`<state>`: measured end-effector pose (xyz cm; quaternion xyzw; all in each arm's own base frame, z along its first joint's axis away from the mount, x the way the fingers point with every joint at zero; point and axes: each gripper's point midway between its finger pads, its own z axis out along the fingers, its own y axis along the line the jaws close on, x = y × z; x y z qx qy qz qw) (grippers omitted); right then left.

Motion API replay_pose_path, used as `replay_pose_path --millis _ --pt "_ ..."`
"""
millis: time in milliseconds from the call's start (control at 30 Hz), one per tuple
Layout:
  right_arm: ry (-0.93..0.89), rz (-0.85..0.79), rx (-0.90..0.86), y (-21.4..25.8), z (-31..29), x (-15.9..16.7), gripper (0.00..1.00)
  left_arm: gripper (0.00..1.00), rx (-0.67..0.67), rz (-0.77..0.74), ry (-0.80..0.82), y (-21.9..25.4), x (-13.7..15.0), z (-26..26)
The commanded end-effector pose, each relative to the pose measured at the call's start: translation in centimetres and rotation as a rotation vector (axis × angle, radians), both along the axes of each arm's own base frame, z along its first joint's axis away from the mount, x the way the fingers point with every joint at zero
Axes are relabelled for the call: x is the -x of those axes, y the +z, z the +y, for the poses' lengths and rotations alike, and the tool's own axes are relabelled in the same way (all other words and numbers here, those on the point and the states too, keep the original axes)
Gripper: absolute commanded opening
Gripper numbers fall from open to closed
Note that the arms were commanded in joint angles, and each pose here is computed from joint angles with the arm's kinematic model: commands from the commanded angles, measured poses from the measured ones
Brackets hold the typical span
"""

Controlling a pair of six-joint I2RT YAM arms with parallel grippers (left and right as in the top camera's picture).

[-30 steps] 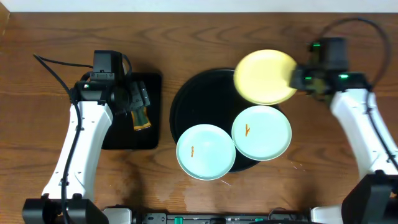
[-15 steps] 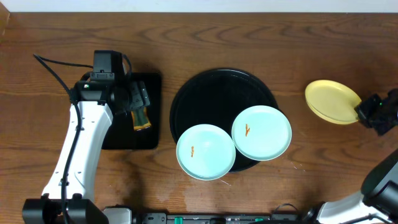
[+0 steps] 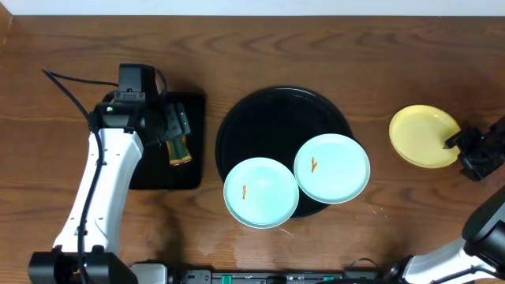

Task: Clean dirty plates on tray and stack at the side
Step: 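Place the yellow plate on the table right of the tray, then grasp the right pale blue plate rim and drag it toward tray center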

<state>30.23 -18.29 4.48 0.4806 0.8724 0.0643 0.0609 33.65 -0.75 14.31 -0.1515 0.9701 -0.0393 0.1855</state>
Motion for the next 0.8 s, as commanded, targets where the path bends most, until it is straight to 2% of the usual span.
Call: replay_pose_path --millis 0,67,333,500,600,767 --pt "0.038 -0.087 0.03 2.9 0.5 -0.8 0.69 0.85 -0.005 -0.014 -0.004 0.6 -0.4 0.1" --pt "0.118 -0.171 0.044 4.8 1.4 -2.1 0.69 0.85 -0.005 -0.015 -0.004 0.6 -0.4 0.1" --pt "0.328 -0.305 0.133 9.0 5.4 -4.8 0.7 0.86 -0.005 -0.014 -0.004 0.6 -0.4 0.1" --pt "0.493 -0.35 0.074 9.3 10.3 -6.1 0.68 0.86 -0.005 -0.014 -0.004 0.6 -0.4 0.1" --pt "0.597 -0.335 0.026 9.0 13.8 -5.9 0.68 0.86 -0.005 -0.015 -0.004 0.6 -0.4 0.1" --pt "0.762 -0.214 -0.037 7.9 19.5 -3.3 0.67 0.86 -0.005 -0.014 -0.004 0.6 -0.4 0.1"
